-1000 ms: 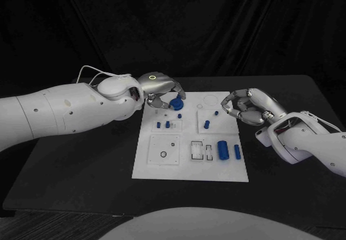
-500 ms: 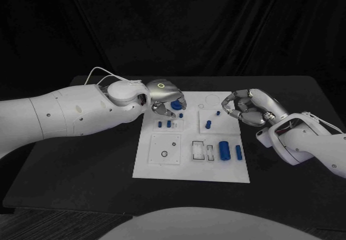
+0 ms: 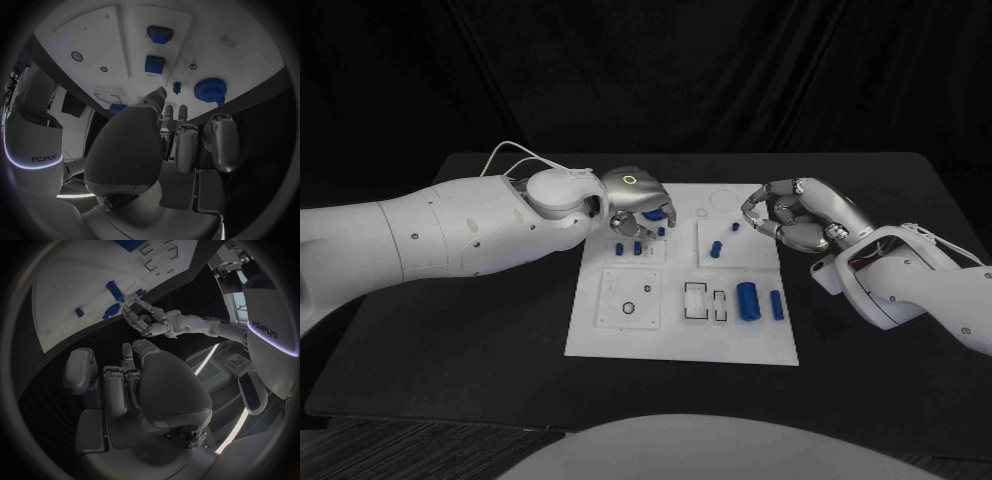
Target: Assemble the parts on the task board
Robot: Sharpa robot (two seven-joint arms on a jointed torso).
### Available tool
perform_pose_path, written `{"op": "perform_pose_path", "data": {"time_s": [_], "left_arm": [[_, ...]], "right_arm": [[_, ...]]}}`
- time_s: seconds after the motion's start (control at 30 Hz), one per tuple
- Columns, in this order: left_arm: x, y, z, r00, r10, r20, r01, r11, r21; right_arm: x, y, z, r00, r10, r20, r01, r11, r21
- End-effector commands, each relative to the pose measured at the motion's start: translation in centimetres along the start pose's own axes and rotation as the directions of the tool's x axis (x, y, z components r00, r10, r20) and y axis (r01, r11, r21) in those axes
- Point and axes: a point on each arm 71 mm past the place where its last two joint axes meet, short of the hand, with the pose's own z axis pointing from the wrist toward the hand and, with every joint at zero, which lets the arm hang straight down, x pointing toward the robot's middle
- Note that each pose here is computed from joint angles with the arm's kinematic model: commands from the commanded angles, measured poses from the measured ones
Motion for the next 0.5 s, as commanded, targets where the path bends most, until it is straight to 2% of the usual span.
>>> {"op": "perform_pose_path", "data": {"time_s": [0.03,0.5], "left_arm": [[0.12,-0.20,0.28,1.000,0.005,-0.004,-0.005,1.000,0.007],[0.74,-0.12,1.29,1.000,0.004,-0.028,-0.004,1.000,-0.001]], "right_arm": [[0.2,-0.1,0.0,1.000,-0.001,-0.010,0.001,1.000,0.017],[0.2,-0.3,0.1,1.000,-0.001,-0.018,0.001,1.000,0.030]]}}
